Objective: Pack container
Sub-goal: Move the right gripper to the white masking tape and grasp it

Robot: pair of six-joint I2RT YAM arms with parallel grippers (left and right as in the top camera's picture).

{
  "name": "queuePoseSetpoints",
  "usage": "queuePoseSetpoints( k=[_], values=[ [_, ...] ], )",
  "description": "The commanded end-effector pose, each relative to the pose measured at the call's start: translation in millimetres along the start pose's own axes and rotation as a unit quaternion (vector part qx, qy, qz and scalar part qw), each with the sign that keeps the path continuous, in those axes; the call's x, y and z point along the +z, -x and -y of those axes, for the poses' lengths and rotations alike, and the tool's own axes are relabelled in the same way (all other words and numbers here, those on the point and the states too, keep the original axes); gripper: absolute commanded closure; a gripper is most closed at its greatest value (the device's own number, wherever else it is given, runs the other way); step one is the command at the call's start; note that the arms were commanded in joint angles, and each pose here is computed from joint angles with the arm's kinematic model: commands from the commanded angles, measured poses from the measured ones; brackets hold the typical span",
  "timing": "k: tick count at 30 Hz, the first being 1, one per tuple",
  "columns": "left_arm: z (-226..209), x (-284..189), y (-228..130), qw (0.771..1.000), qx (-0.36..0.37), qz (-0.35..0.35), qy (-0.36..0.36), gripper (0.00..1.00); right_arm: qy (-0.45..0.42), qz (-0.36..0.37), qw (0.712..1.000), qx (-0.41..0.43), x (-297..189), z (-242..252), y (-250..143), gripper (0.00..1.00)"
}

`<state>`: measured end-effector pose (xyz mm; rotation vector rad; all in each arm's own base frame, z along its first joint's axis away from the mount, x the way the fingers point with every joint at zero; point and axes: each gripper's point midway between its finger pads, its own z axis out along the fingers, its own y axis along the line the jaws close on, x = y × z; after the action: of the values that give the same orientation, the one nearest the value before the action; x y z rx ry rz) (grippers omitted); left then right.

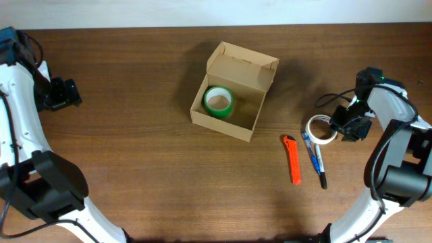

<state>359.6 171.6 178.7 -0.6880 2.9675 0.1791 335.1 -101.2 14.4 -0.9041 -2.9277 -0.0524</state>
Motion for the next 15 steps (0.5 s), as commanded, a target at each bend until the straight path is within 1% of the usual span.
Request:
queuePoseSetpoints(
  k=[1, 2, 7, 11, 15],
  values=[
    [0.9, 3.7, -0.8, 1.000, 0.004, -0.005, -0.007, 0.00, 0.008, -0.006, 1.000, 0.004, 3.2, -0.8, -1.8, 0.81],
    [0.9, 3.7, -0.8, 1.000, 0.004, -0.005, -0.007, 0.00, 0.009, -0.007, 1.000, 0.006, 3.4, -1.3, -2.1, 0.83],
    [0.9, 3.7, -0.8, 1.000, 0.004, -0.005, -0.007, 0.00, 0.011, -0.007, 1.000, 0.007, 4.7, -1.8, -2.4, 0.85],
    [0.9, 3.7, -0.8, 1.000, 0.004, -0.005, -0.007, 0.00, 0.010, -0.007, 1.000, 0.007, 4.9, -1.7, -2.7, 0.96],
    [0.9, 3.7, -0.8, 1.000, 0.004, -0.005, -0.007, 0.00, 0.010, -0.008, 1.000, 0.004, 1.3, -1.7, -3.9, 0.96]
  ],
)
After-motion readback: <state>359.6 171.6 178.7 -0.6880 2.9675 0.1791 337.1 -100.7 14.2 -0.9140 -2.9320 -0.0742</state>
